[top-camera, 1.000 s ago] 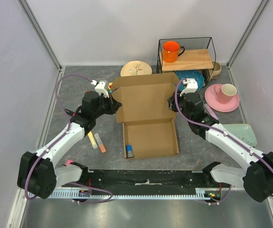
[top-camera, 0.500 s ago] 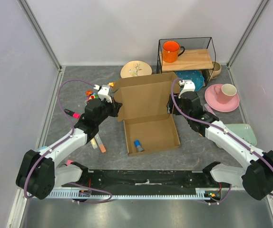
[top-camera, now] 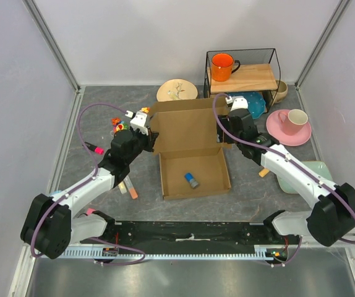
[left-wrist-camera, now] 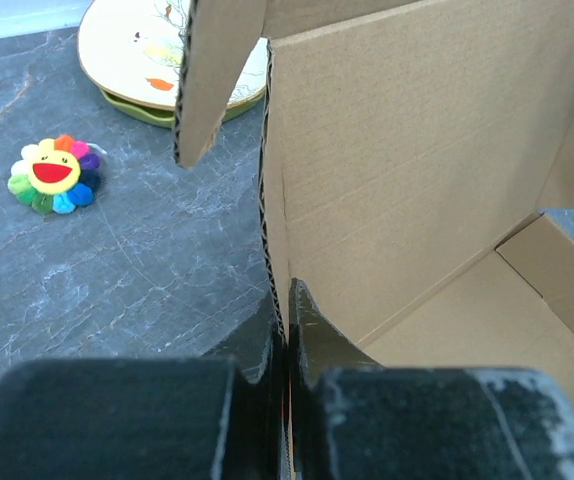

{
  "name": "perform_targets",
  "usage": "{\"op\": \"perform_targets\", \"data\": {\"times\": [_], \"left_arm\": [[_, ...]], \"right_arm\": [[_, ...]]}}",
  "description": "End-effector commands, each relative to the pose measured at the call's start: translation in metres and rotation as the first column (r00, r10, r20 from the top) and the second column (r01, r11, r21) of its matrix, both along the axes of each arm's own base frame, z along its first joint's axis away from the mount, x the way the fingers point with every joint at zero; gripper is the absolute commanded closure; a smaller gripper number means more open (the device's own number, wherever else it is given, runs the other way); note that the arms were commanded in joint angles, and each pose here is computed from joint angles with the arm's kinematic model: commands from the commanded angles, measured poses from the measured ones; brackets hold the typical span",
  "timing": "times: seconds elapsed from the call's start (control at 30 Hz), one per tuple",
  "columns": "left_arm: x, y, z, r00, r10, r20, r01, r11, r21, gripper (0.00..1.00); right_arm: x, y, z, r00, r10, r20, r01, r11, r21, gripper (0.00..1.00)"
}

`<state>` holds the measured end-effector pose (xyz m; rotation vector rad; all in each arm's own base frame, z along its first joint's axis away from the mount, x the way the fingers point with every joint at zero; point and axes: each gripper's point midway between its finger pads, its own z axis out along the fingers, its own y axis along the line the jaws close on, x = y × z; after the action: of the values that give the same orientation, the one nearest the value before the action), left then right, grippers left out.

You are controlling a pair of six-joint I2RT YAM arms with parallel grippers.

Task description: Fold the paper box

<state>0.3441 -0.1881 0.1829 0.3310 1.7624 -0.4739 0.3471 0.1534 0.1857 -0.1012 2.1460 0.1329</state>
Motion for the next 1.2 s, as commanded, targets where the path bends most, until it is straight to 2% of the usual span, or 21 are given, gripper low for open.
{"op": "perform_targets", "data": {"times": [0.0, 0.17, 0.4, 0.6, 1.0, 1.17], "left_arm": [[0.005, 0.001, 0.013, 0.994, -0.008, 0.105, 0.004, 0.999, 0.046, 0.98], [0.000, 0.003, 0.007, 0.991, -0.025, 0.133, 0.015, 0.997, 0.080, 0.98], [-0.005, 0.010, 0.003, 0.984, -0.015, 0.176, -0.004, 0.994, 0.110, 0.98], [-0.006, 0.011, 0.002, 0.981, -0.019, 0.194, -0.006, 0.992, 0.129, 0.98], [-0.003, 0.018, 0.000, 0.979, 0.009, 0.205, -0.041, 0.987, 0.156, 0.98], [-0.002, 0.020, 0.000, 0.978, 0.017, 0.208, -0.051, 0.986, 0.158, 0.98]], "right_arm": [[0.013, -0.004, 0.009, 1.000, -0.011, 0.024, 0.013, 0.997, -0.072, 0.26], [0.017, -0.012, 0.007, 0.999, -0.033, 0.033, 0.037, 0.992, -0.118, 0.27], [0.014, -0.013, -0.005, 0.999, -0.009, 0.038, 0.013, 0.994, -0.105, 0.27], [0.029, 0.000, -0.014, 0.999, 0.038, 0.018, -0.037, 0.997, -0.070, 0.31], [0.006, 0.000, -0.034, 0.996, 0.076, -0.053, -0.078, 0.996, -0.048, 0.49], [0.002, 0.000, -0.039, 0.995, 0.075, -0.066, -0.077, 0.996, -0.040, 0.69]]}}
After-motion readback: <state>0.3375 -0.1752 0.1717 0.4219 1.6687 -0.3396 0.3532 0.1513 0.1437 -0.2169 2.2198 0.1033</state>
